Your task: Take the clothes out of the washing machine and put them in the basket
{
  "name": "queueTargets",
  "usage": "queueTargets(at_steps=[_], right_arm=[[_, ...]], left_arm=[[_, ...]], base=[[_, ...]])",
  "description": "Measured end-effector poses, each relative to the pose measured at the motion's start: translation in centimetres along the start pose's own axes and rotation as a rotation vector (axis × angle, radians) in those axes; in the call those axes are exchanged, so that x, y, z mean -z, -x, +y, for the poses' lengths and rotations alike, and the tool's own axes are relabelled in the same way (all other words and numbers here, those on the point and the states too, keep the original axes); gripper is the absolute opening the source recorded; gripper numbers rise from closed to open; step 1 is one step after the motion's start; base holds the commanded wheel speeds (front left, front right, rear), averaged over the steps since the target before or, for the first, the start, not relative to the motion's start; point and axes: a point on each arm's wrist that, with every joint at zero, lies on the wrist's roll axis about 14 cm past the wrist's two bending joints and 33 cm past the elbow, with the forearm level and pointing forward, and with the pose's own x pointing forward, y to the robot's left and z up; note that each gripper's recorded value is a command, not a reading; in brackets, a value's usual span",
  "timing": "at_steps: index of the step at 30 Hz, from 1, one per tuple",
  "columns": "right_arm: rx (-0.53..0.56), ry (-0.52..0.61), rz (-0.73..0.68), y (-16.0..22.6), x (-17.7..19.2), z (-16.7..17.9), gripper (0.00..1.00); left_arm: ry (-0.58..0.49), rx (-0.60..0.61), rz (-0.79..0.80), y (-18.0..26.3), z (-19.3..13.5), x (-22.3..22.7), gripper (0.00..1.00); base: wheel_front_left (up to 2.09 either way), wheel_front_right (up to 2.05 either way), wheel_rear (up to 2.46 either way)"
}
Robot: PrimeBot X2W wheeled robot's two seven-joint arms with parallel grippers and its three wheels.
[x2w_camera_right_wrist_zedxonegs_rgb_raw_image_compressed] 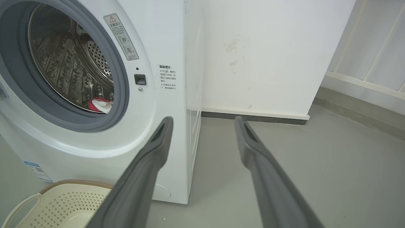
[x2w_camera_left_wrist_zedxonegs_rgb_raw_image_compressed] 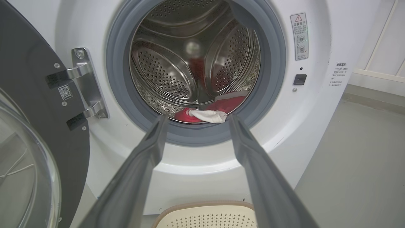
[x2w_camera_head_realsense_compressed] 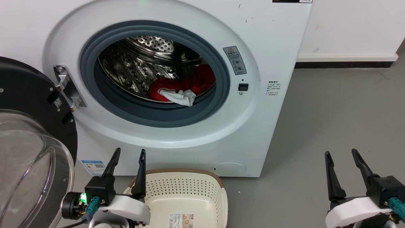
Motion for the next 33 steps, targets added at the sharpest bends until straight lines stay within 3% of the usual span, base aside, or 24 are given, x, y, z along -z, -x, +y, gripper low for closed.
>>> queueTargets(at_steps=[20, 33], right_arm=[[0.003, -0.001, 0.022, -0.4, 0.7, -0.1, 1.0], [0.04, -0.009, 0.031, -2.8, 1.7, -1.5, 1.0]], left_arm=[[0.003, -0.016, 0.022, -1.0, 0.3, 0.8, 1.0], [-0.01, 0.024, 0.055, -10.2, 0.6, 1.6, 1.0]], base=[[0.0, 0.0, 0.0], [0.0, 0.0, 0.0]])
